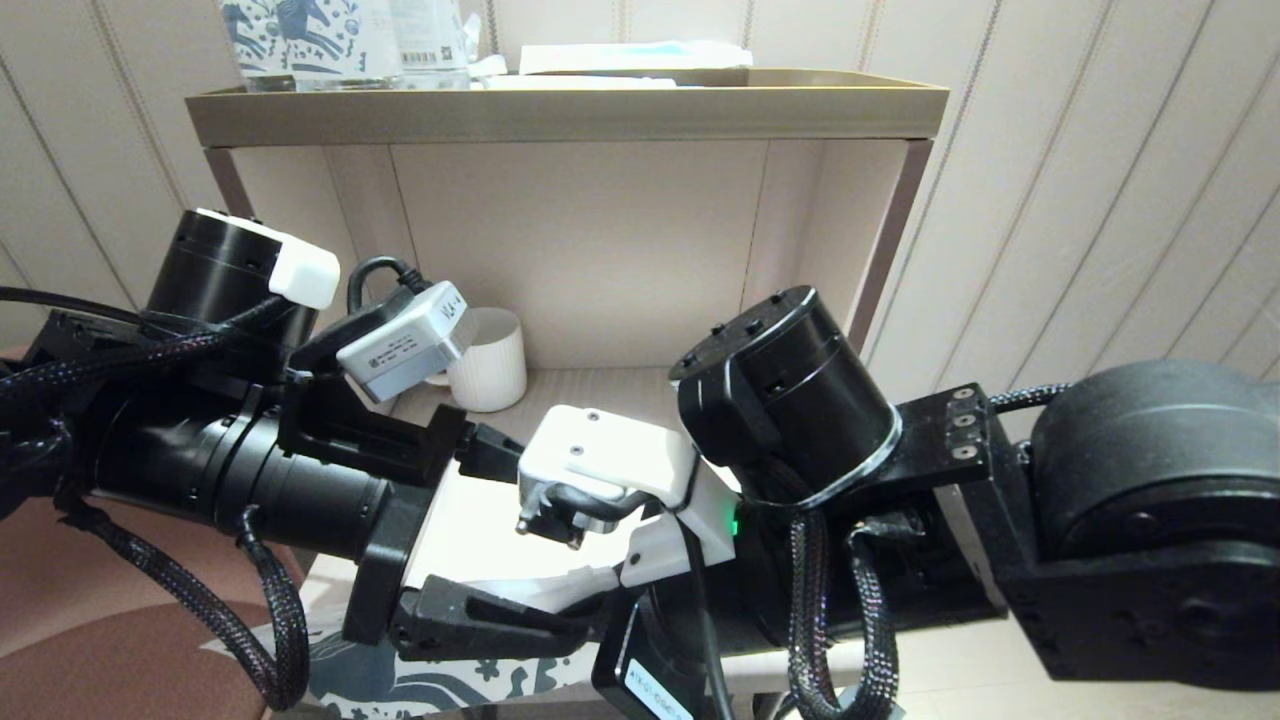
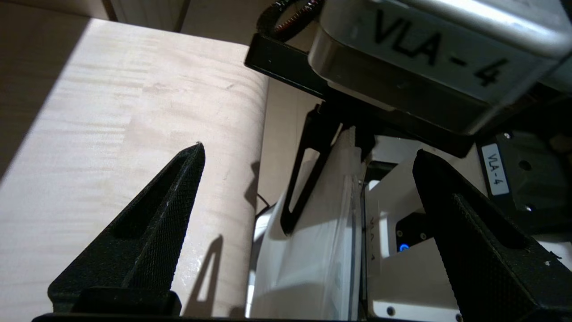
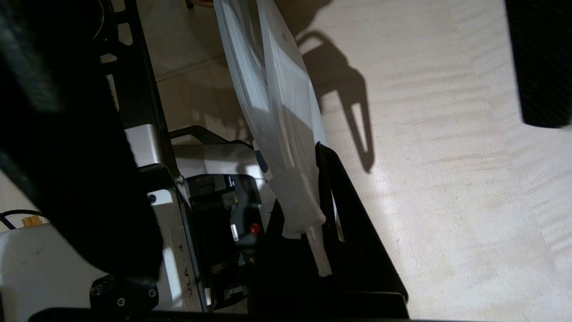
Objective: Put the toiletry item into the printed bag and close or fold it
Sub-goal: Hand it to the other hand
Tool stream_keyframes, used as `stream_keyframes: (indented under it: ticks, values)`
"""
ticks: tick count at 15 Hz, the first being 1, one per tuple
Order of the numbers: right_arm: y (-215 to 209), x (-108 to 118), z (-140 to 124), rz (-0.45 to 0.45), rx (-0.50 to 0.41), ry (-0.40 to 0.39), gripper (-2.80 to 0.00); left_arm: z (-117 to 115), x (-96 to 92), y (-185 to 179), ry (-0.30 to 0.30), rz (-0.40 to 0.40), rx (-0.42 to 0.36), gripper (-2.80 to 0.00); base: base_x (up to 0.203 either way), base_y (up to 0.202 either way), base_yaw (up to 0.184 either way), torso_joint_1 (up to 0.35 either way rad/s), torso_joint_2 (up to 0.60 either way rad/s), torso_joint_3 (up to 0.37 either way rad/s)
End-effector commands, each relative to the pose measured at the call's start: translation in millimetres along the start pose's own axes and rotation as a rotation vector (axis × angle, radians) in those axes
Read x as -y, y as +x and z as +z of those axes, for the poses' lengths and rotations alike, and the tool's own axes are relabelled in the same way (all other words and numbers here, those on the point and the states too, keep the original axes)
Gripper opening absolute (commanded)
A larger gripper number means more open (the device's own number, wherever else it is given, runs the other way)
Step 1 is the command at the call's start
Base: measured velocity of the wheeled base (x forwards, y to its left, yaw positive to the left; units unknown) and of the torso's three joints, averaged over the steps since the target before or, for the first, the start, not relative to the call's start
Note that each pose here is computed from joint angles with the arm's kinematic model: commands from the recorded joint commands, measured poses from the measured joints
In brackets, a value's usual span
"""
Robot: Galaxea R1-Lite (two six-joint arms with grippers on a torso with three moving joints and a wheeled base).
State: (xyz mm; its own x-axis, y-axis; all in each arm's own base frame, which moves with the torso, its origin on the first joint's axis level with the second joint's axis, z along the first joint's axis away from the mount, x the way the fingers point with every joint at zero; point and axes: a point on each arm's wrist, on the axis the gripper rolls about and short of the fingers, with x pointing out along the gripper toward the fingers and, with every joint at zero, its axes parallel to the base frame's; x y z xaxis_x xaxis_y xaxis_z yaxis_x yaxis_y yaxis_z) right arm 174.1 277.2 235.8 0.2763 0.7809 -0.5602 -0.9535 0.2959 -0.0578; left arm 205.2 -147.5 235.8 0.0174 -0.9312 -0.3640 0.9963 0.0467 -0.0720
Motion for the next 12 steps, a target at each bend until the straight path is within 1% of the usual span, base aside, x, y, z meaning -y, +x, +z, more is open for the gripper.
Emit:
stream_keyframes:
  ticks: [1,3,7,11,12]
  values:
    - [0.6,0.0,-0.1,0.002,-0.002,-0.001,-2.8,-0.7,-3.4,2.5,-0.013,0.014,0.01,0.0,0.0,0.0,0.0,0.0,0.0,0.0]
    - [0.4,0.1,0.9,0.002,0.002,-0.002,-2.8,-2.0,-4.1,3.4,-0.013,0.024,0.016,0.0,0.0,0.0,0.0,0.0,0.0,0.0]
    - [-1.2,0.6,2.1,-0.001,0.008,-0.001,-2.8,-6.1,-3.5,4.5,0.01,0.028,0.026,0.0,0.0,0.0,0.0,0.0,0.0,0.0]
    - [-0.3,1.3,2.0,-0.002,0.006,0.0,-2.8,-4.9,-2.4,3.7,0.006,0.027,0.03,0.0,0.0,0.0,0.0,0.0,0.0,0.0]
    - [-0.4,1.3,2.3,-0.004,0.007,0.0,-2.8,-4.7,-2.4,3.1,0.005,0.029,0.031,-2.8,0.0,0.0,0.0,0.0,0.0,0.0]
